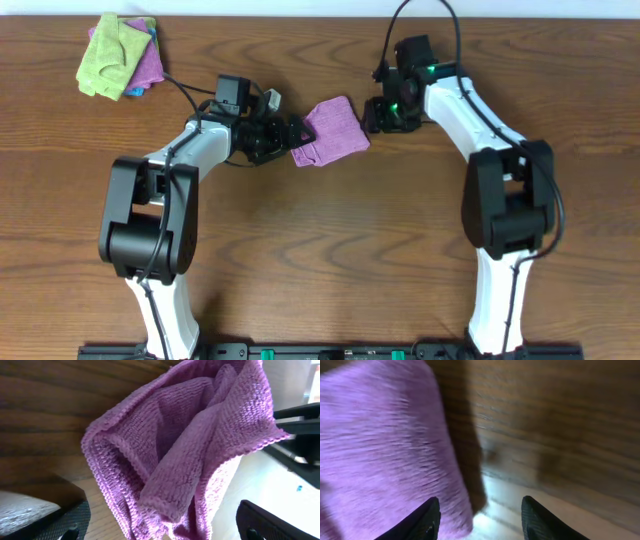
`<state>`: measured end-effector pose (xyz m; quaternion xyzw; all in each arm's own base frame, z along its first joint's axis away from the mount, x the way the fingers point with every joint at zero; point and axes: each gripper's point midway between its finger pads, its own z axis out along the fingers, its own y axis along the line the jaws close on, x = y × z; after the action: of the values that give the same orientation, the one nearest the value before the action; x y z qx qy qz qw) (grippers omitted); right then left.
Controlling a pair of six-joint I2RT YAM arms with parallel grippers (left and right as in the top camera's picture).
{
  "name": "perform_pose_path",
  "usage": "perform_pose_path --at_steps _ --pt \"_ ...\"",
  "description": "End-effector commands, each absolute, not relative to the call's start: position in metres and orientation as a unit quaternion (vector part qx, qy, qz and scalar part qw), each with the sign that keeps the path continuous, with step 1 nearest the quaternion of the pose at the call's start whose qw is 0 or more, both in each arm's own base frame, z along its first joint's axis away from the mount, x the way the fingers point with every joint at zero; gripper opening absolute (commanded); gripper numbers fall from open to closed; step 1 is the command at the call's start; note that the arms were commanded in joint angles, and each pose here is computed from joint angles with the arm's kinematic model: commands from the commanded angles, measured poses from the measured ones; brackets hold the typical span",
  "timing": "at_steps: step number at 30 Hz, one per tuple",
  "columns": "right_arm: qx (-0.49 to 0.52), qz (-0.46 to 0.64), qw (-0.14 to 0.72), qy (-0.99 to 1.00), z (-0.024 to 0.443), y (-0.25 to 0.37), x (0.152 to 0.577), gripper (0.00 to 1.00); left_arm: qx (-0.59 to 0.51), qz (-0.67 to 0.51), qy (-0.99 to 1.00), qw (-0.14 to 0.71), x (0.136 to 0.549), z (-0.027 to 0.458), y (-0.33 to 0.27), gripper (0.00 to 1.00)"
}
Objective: Fold the cloth
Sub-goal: 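Lift the folded purple cloth with the left gripper as the right gripper releases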
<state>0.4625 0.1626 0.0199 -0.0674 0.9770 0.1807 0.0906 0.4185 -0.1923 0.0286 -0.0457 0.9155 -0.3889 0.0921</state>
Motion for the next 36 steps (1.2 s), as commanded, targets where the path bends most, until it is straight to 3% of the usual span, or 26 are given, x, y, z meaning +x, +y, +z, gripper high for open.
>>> perform_pose_path --at_steps 1,4,6,8,10,23,24,25,33,35,36 --pt "-0.047 0.206 0.072 0.975 0.009 0.171 0.462 0.52 -0.07 -0.367 0.926 0.052 0.406 -0.007 -0.187 0.95" --pt "-0.044 0.229 0.058 0.971 0.001 0.18 0.458 0.48 -0.069 -0.367 0.926 0.052 0.406 -0.007 -0.188 0.95" --pt "-0.043 0.229 0.05 0.971 -0.005 0.183 0.455 0.39 -0.066 -0.367 0.926 0.049 0.404 -0.008 -0.191 0.95" --pt "-0.047 0.228 0.045 0.972 -0.009 0.187 0.453 0.15 -0.062 -0.367 0.927 0.046 0.402 -0.009 -0.194 0.95" --pt "-0.05 0.227 0.045 0.972 -0.009 0.189 0.452 0.01 -0.059 -0.367 0.927 0.045 0.4 -0.01 -0.197 0.95" --pt "-0.058 0.241 0.042 0.968 -0.007 0.202 0.448 0.01 -0.058 -0.348 0.934 0.048 0.4 -0.016 -0.197 0.95" --pt "-0.059 0.244 0.041 0.967 -0.007 0.203 0.447 0.06 -0.058 -0.348 0.934 0.048 0.4 -0.016 -0.197 0.96" --pt "-0.06 0.247 0.04 0.966 -0.006 0.205 0.447 0.26 -0.057 -0.348 0.934 0.048 0.4 -0.016 -0.198 0.95" --pt "-0.063 0.275 0.033 0.959 0.0 0.214 0.444 0.35 -0.053 -0.336 0.939 0.05 0.399 -0.019 -0.2 0.96" --pt "-0.063 0.275 0.033 0.959 0.0 0.214 0.444 0.36 -0.051 -0.329 0.941 0.051 0.398 -0.02 -0.201 1.0" --pt "-0.063 0.276 0.034 0.958 0.001 0.214 0.444 0.38 -0.05 -0.325 0.943 0.053 0.398 -0.021 -0.201 0.93"
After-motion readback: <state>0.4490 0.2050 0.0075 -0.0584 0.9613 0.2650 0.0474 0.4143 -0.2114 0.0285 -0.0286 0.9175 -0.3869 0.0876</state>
